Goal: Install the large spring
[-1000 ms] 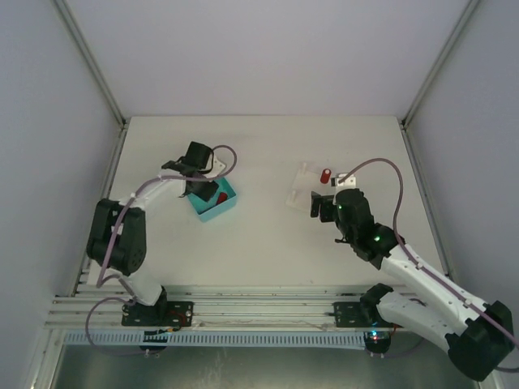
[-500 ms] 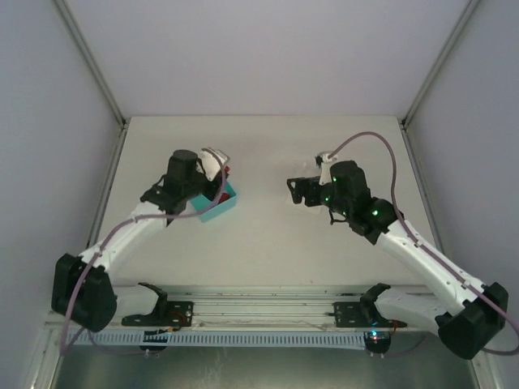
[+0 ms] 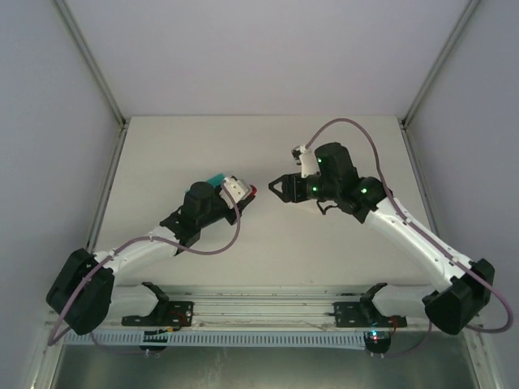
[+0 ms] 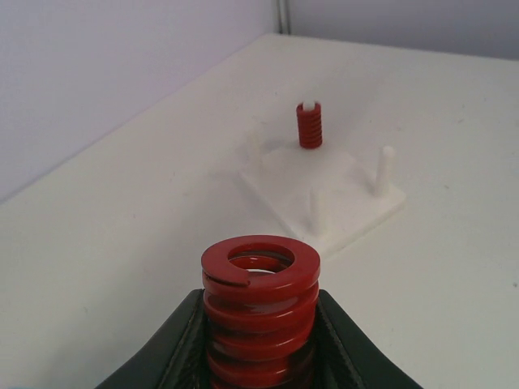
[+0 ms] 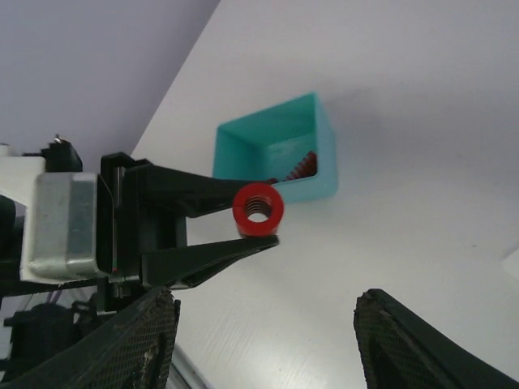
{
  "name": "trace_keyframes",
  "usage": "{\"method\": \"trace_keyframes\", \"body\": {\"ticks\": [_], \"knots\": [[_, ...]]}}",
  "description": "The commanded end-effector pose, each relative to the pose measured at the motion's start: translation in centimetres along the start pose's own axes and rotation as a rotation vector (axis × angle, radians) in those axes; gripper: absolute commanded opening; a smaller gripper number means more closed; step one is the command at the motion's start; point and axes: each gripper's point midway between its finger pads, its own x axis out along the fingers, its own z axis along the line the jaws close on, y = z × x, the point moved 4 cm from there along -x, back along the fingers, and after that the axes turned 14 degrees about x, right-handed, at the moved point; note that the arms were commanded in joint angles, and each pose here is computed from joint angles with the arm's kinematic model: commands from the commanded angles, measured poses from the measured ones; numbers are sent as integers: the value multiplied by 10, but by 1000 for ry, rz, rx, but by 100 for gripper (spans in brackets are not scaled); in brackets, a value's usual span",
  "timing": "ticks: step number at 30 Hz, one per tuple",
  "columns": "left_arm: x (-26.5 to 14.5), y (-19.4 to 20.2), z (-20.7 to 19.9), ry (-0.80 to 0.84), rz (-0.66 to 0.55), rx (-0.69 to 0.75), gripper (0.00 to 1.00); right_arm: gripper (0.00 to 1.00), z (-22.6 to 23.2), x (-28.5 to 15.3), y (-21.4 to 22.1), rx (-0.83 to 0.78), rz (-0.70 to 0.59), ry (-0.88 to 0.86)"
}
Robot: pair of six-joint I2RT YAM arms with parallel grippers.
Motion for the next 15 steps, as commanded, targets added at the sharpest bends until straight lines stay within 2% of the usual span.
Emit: {"method": "trace_keyframes", "body": {"ticks": [1,15], "knots": [[-5,-40,4,-29,-165,80,0,63,13,10,13,-30,125,-31],[-4,-49,-16,28,-206,126,0,63,12,54,19,-37,213,-25]]}}
